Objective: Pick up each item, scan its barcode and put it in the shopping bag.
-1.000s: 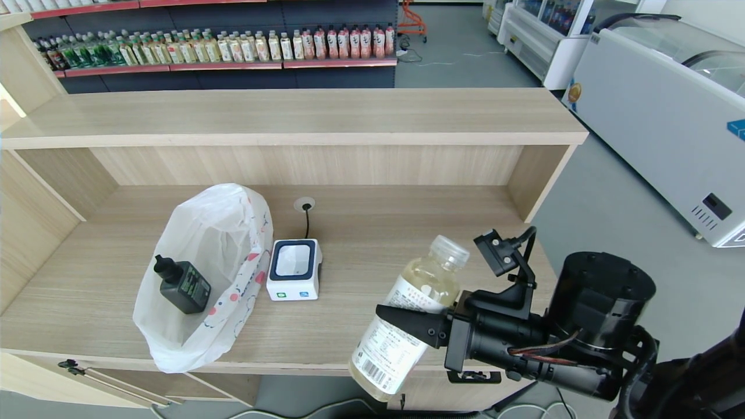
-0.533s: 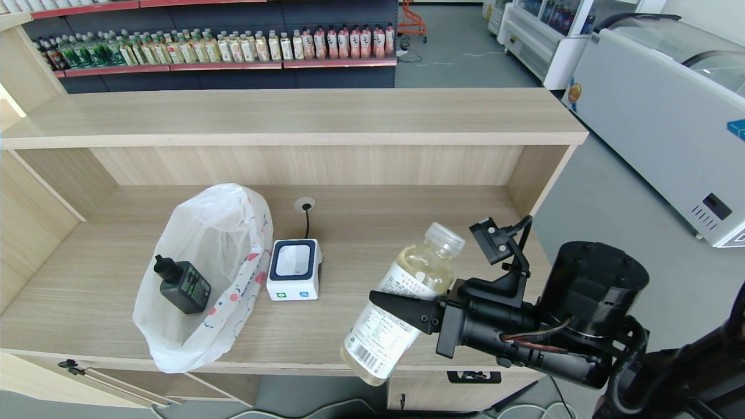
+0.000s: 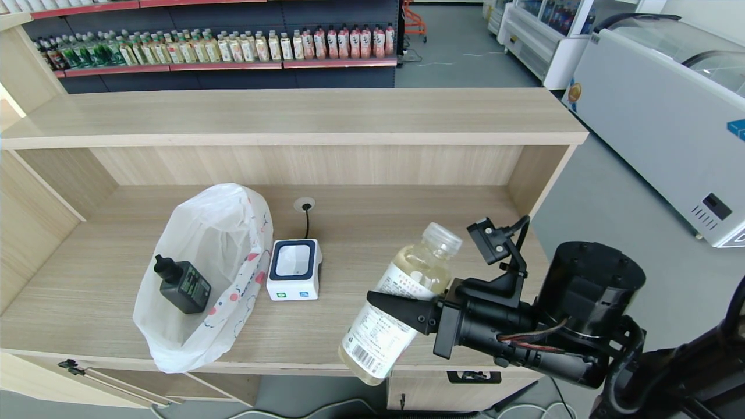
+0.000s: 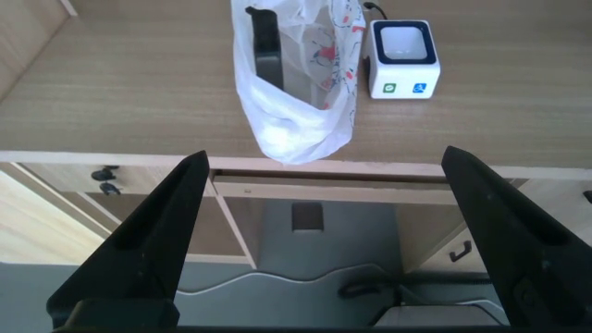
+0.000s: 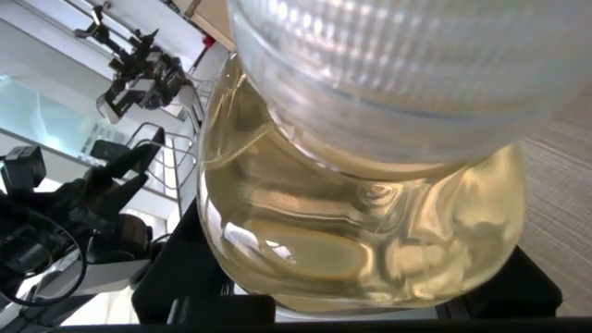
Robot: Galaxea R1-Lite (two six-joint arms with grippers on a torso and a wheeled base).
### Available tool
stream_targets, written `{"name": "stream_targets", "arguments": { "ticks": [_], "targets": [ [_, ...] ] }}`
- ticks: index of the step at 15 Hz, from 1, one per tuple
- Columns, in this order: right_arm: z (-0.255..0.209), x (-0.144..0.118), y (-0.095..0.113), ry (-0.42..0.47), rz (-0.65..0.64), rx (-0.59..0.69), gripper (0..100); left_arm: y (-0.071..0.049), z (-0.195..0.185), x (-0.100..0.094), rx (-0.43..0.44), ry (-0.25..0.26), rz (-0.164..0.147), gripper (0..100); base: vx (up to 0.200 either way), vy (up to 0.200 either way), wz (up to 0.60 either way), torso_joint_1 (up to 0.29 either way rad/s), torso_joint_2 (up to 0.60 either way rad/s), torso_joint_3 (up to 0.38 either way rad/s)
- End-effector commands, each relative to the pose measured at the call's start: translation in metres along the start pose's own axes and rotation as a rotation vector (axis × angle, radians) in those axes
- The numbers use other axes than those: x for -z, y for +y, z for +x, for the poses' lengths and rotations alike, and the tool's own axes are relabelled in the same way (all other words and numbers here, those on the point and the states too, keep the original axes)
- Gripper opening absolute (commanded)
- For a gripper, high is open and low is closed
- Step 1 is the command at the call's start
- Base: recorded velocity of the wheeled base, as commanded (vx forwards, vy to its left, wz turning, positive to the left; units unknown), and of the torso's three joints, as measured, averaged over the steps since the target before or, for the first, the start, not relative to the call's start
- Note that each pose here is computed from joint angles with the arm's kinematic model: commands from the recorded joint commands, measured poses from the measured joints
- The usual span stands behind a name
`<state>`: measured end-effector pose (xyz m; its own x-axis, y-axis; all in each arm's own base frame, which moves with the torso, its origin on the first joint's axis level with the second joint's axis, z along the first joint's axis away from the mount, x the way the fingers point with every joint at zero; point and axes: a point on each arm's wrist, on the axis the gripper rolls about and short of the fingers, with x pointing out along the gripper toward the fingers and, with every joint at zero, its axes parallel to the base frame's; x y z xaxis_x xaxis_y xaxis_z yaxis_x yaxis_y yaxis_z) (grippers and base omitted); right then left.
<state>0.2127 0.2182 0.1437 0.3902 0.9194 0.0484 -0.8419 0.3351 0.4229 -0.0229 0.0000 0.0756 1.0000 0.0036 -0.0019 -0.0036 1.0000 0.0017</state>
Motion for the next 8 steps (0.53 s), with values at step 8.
{"name": "stream_targets", "arguments": {
  "ticks": [8],
  "targets": [
    [-0.090,-0.055,-0.038,0.011,-0.715,0.365,0,0.000,0.000,0.000,0.001,0.000,0.000,100,0.000,0.000,0.00,0.000,0.00,0.000]
  ]
}}
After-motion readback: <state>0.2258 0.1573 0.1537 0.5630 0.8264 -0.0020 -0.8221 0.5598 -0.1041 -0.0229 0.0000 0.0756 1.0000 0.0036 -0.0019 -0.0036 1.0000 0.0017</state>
